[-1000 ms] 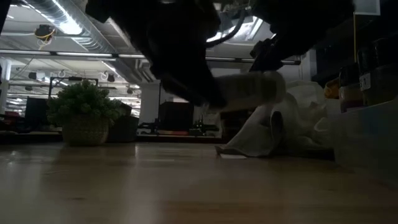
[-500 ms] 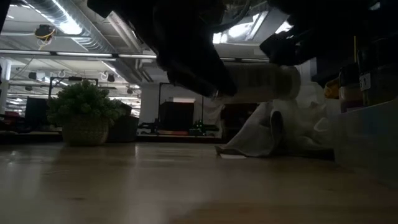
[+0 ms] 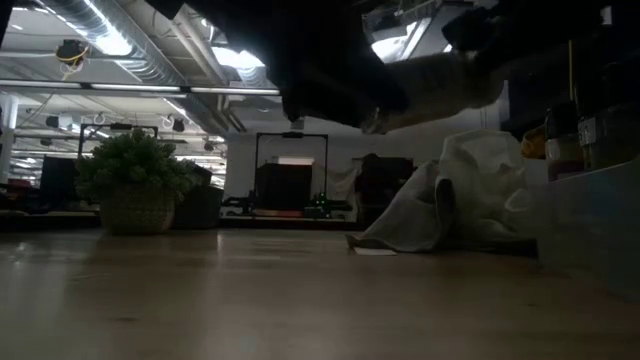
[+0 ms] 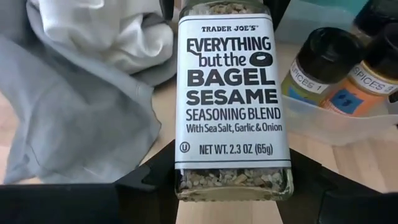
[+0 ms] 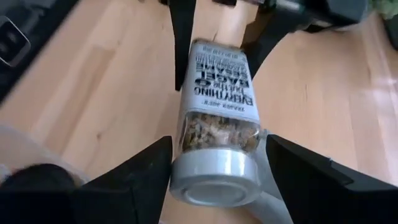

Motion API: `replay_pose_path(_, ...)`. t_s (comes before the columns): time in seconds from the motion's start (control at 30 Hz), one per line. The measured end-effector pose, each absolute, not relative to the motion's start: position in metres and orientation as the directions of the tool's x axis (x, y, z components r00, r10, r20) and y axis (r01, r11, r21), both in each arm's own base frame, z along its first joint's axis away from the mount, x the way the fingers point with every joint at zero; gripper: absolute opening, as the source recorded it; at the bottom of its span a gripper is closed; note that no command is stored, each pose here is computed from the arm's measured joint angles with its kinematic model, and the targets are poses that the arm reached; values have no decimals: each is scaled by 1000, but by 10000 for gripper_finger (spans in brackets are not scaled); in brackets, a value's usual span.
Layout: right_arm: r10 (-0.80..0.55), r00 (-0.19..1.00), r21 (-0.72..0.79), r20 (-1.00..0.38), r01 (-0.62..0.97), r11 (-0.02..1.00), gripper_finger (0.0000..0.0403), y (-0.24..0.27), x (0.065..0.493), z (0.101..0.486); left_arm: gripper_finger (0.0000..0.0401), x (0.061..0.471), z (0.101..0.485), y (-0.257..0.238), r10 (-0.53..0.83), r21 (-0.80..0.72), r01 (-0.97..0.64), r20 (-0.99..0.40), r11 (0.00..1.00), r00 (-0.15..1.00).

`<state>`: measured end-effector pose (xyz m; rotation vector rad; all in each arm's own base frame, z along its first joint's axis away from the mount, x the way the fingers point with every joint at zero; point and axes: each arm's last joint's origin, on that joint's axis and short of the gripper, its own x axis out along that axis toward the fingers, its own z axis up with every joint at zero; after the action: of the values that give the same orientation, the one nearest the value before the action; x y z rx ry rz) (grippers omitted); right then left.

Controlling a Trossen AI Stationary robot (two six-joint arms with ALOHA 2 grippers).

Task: Sort spices by type
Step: Put the white seasoning bottle into the green bin

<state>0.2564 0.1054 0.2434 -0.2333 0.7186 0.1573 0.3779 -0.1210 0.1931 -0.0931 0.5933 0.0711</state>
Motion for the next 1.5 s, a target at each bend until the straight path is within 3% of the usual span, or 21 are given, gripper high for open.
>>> replay_pose_path(0.4,181,735,11,-653,-230,973,259,106,251,252,182,379,198,-129,38,-8,-49,-503,999,863)
replay_pose_path(0.73,189,733,37,-654,-218,975,258,107,251,252,182,378,198,-132,45,13,-45,-498,999,866)
replay_pose_path(0.97,205,725,70,-657,-213,975,208,107,251,252,182,378,198,-132,55,14,-56,-499,998,865)
replay_pose_path(1.2,222,720,103,-658,-206,973,207,107,251,252,183,378,198,-132,48,-11,-62,-499,998,865)
replay_pose_path(1.5,234,632,174,-739,-157,972,208,107,247,267,295,378,198,-131,52,-51,-89,-496,995,867)
